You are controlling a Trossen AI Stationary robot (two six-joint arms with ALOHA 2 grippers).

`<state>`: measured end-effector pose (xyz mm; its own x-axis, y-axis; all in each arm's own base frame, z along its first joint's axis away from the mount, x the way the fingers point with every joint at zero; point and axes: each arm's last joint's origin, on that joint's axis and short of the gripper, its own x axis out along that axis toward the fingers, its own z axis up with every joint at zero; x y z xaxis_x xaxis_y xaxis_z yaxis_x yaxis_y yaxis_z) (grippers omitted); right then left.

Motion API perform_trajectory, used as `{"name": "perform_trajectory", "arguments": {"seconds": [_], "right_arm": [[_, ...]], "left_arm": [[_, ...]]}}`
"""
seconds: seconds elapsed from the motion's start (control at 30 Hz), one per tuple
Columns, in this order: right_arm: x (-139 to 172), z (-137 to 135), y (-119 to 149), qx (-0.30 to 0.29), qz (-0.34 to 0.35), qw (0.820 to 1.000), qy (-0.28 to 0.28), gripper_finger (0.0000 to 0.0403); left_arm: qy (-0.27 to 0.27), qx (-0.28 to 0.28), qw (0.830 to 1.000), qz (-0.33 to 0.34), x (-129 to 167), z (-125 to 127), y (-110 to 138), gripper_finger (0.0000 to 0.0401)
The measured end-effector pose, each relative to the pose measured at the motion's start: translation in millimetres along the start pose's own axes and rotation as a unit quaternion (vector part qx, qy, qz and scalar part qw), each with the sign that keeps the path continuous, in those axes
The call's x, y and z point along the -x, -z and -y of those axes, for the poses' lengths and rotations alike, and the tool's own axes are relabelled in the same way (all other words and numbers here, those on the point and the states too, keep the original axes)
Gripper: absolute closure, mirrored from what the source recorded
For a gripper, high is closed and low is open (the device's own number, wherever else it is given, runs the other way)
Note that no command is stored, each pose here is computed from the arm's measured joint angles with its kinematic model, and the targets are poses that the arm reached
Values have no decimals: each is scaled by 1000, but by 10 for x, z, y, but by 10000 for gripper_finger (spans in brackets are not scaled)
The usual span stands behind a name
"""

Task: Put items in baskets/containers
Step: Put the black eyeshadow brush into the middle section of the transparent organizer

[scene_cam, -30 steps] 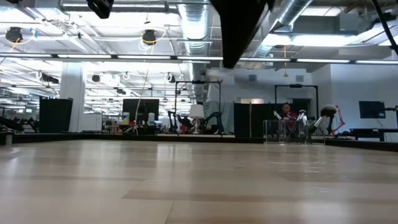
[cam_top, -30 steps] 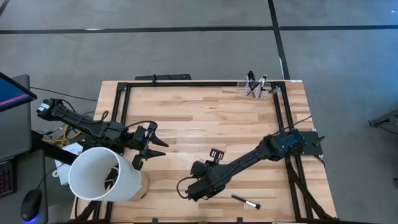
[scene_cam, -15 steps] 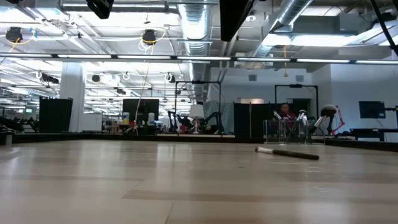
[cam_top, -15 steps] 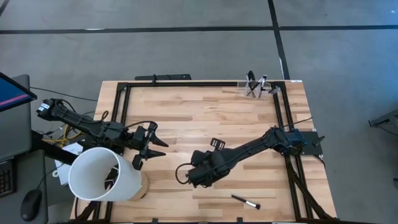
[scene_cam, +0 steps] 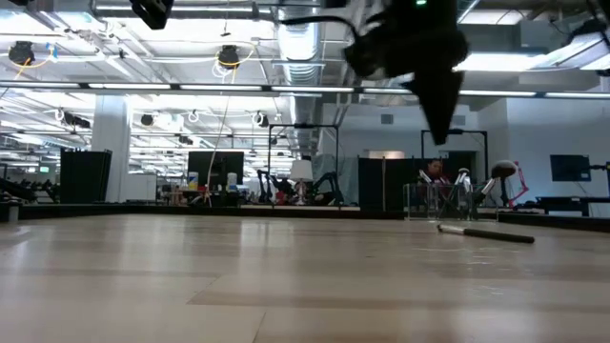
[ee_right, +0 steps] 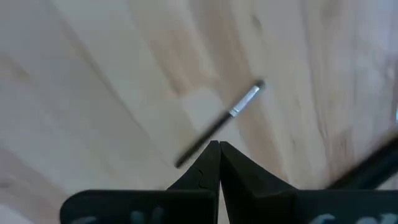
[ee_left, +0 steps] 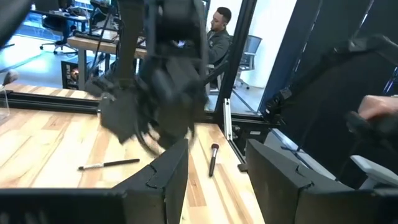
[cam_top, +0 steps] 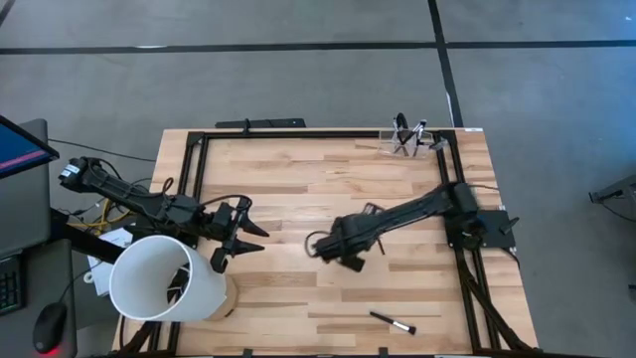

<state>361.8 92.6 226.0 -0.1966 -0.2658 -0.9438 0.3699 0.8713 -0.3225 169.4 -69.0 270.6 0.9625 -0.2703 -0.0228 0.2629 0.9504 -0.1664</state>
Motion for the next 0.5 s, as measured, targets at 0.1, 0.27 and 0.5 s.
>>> {"name": "perform_trajectory", "arguments": {"seconds": [0.1,0.27,0.5], "right_arm": [[5,251,213,-53,43,997,-42,403],[-342,602,541,-197,78,963,-169,403],[-750,867,836,-267,84,946,-166,391]], "left_arm": [[-2,-1,1000,0,0,-2,0,243],[-16,-3,1000,3,-2,-24,-5,243],[-19,-4,1000,4,-3,-34,-7,243]]}}
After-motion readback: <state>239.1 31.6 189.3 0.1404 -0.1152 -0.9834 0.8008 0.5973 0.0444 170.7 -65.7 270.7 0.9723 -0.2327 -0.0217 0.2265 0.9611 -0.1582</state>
